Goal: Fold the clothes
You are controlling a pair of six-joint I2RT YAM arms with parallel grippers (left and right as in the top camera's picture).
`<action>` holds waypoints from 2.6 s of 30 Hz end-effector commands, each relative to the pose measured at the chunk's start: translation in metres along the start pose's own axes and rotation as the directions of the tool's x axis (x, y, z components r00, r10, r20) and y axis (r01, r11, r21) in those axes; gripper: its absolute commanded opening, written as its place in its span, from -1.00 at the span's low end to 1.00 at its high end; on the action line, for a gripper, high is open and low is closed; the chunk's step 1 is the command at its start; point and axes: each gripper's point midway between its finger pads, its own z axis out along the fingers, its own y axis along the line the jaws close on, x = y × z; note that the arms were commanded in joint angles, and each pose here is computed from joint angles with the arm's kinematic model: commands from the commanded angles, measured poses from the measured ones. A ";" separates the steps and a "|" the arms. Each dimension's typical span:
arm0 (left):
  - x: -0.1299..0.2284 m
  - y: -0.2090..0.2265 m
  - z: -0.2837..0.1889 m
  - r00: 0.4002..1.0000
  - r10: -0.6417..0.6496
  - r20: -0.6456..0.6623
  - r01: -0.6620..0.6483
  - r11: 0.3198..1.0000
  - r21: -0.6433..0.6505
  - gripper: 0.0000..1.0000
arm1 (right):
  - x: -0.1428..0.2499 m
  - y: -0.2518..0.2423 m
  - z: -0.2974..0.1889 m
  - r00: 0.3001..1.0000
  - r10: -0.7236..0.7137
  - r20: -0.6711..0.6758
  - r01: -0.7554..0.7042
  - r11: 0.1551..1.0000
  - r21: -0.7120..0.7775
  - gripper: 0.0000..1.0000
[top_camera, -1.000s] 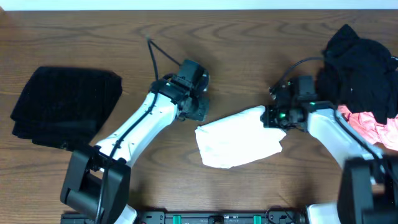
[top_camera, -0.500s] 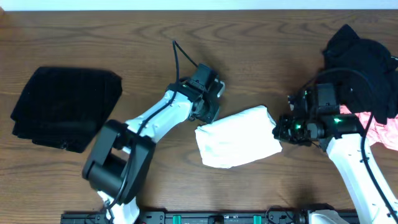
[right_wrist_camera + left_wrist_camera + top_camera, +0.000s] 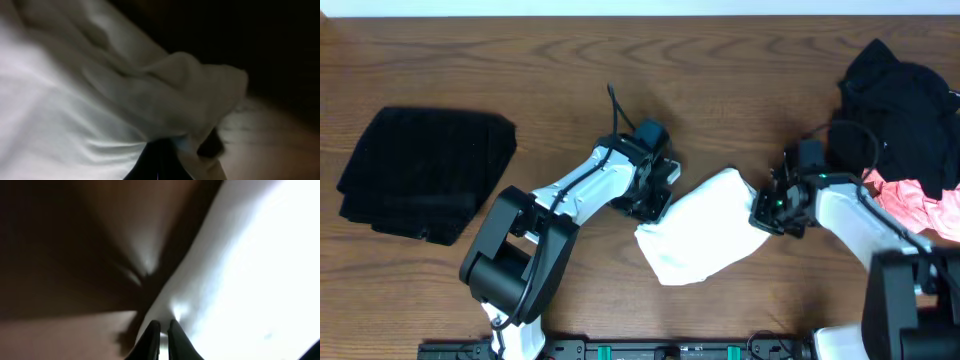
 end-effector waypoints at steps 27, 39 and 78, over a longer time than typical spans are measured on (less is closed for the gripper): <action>-0.056 -0.009 -0.014 0.956 -0.185 0.227 0.175 0.982 0.065 -0.25 | -0.097 0.098 -0.063 0.875 -0.333 0.350 0.415 0.889 -0.192 -0.97; -0.091 -0.042 -0.036 0.930 -0.191 0.315 0.085 0.944 0.319 0.24 | -0.059 0.063 -0.084 0.920 -0.319 0.227 0.341 0.938 -0.063 -0.97; -0.078 -0.067 0.028 0.983 -0.086 0.163 -0.026 0.810 0.586 0.54 | -0.020 -0.025 0.008 0.998 0.009 -0.060 0.004 0.976 0.216 -0.98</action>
